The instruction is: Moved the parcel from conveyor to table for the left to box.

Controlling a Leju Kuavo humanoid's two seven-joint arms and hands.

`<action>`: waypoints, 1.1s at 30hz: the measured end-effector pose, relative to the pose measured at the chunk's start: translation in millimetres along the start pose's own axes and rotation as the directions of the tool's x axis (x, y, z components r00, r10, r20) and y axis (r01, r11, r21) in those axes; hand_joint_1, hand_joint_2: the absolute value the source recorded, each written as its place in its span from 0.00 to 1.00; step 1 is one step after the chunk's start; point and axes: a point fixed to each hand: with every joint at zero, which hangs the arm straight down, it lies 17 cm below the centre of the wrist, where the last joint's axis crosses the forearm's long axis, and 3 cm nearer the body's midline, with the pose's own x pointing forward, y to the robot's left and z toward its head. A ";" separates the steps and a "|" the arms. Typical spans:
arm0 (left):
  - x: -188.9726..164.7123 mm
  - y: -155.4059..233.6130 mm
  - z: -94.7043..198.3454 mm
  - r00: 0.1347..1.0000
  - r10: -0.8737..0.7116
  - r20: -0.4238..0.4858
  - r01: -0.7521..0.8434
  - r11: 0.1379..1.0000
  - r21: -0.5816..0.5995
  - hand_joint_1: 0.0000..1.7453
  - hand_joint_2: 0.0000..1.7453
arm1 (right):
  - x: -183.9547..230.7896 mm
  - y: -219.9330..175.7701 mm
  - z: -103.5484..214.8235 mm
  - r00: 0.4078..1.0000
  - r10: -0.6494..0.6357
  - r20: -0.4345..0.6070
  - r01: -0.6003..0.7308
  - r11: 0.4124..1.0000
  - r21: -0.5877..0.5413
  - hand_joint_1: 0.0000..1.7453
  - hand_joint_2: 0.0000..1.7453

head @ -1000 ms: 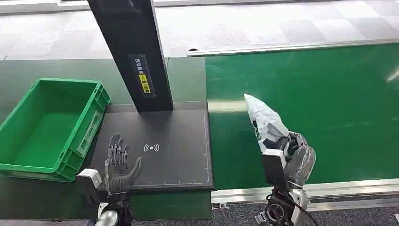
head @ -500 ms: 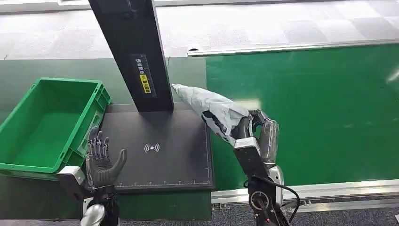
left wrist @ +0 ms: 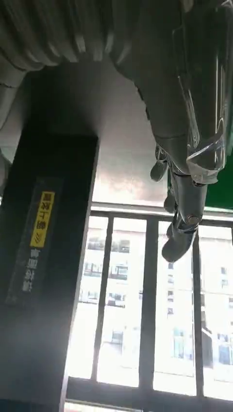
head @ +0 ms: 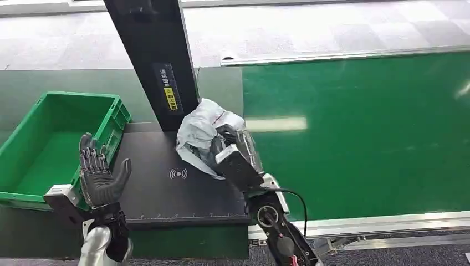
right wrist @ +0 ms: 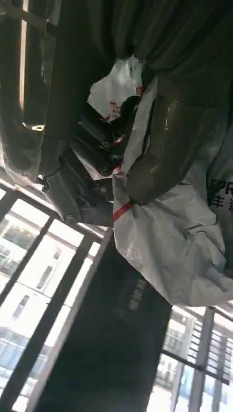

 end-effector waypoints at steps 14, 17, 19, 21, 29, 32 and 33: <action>6.2 7.5 -12.5 1.000 -0.017 0.019 0.016 1.000 0.019 0.00 1.00 | 2.3 59.0 -9.2 0.997 -0.063 -0.054 0.072 0.982 0.176 0.00 1.00; 6.1 6.5 -13.5 1.000 -0.018 0.017 0.018 1.000 0.015 0.00 1.00 | -0.1 67.7 -10.1 0.994 -0.080 -0.073 0.093 0.976 0.198 0.00 1.00; 5.8 5.6 -14.0 1.000 -0.017 0.015 0.016 1.000 0.011 0.00 1.00 | -4.0 67.9 -10.1 0.993 -0.088 -0.085 0.103 0.975 0.199 0.00 1.00; 6.0 1.4 -14.5 1.000 -0.017 0.014 0.017 1.000 -0.006 0.00 1.00 | -4.1 69.8 -9.1 0.988 -0.130 -0.084 0.145 0.967 0.208 0.00 1.00; 17.9 -49.1 -19.5 0.995 -0.066 0.070 0.076 0.986 -0.147 0.00 1.00 | -4.8 47.1 -8.6 0.939 -0.335 -0.073 0.342 0.927 0.154 0.00 1.00; 23.0 -76.5 -13.9 0.987 -0.111 0.114 0.135 0.963 -0.234 0.00 1.00 | -14.1 31.4 -5.9 0.921 -0.381 -0.074 0.388 0.916 0.104 0.00 1.00; 24.1 -87.9 -10.3 0.981 -0.141 0.135 0.173 0.947 -0.270 0.00 1.00 | -17.0 26.8 -4.0 0.914 -0.398 -0.074 0.404 0.911 0.086 0.00 1.00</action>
